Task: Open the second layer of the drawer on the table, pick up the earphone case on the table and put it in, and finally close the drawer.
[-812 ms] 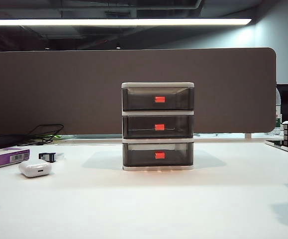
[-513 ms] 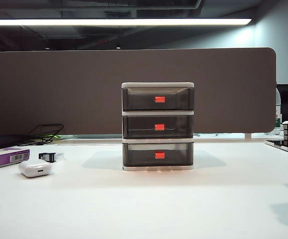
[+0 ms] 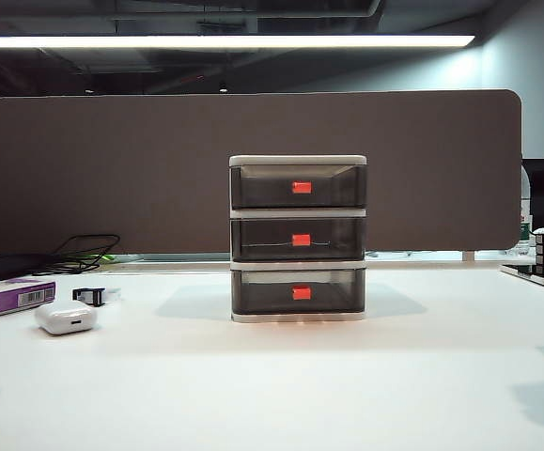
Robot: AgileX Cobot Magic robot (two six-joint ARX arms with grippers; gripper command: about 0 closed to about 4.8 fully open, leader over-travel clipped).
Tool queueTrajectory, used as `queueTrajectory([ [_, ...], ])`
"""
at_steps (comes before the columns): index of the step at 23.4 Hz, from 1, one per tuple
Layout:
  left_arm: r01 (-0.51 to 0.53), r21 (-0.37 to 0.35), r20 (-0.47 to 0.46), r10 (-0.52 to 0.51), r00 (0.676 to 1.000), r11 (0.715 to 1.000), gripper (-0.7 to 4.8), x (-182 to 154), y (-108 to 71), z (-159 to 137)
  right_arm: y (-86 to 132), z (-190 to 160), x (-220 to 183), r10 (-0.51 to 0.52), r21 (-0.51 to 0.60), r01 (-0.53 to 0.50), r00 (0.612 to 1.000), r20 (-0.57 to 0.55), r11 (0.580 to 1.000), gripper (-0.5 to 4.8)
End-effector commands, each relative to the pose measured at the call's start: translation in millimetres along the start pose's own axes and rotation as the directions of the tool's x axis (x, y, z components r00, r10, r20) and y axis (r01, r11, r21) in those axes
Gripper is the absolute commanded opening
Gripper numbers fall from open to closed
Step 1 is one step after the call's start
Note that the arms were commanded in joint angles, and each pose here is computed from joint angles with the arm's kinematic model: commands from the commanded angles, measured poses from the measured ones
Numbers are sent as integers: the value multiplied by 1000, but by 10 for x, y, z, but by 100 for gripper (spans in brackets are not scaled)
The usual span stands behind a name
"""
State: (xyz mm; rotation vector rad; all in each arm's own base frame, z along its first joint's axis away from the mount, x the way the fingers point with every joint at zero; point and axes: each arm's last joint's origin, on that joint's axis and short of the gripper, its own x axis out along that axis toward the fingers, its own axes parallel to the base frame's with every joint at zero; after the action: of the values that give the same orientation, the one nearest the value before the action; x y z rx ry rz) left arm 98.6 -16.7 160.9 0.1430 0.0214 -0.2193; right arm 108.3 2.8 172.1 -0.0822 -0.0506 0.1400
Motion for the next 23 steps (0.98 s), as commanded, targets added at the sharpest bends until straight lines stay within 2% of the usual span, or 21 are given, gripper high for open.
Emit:
queueTrajectory([
  [1,39,-163,22,-36,999,986,-6,-3,-6,34,16,-9,1,50,32,-50,999,10,998,-4],
  [3,80,-251,26,-76,997,965,-6,-3,-17,34,42,-9,-2,141,72,-141,990,15,987,-4],
  [5,155,-306,38,-151,988,939,-5,-6,-39,38,89,-14,-12,298,115,-298,954,19,948,-4],
  [6,209,-337,46,-206,977,918,-5,-9,-55,41,116,-22,-22,390,135,-389,921,17,911,-4],
  [7,271,-397,54,-272,961,877,-6,-14,-74,43,145,-34,-35,484,142,-481,875,13,865,-4],
  [8,297,-424,59,-302,952,855,-6,-16,-83,44,154,-39,-40,514,146,-510,858,10,848,-5],
  [9,381,-424,71,-389,918,821,-6,-26,-109,49,167,-52,-48,554,155,-548,833,4,822,-5],
  [11,456,-409,81,-466,881,791,-6,-37,-131,52,169,-63,-50,560,165,-552,828,-6,818,-4],
  [12,498,-406,86,-510,856,766,-6,-44,-143,53,170,-68,-50,561,169,-552,828,-10,817,-5],
  [13,514,-404,88,-527,845,757,-6,-47,-148,53,170,-69,-50,561,169,-551,828,-11,817,-4],
  [17,509,-403,88,-521,849,760,-5,-46,-147,53,170,-69,-50,561,169,-551,828,-10,817,-4],
  [23,449,-438,55,-475,878,779,-6,-38,-136,23,171,-70,-50,561,170,-552,828,-11,817,-4],
])
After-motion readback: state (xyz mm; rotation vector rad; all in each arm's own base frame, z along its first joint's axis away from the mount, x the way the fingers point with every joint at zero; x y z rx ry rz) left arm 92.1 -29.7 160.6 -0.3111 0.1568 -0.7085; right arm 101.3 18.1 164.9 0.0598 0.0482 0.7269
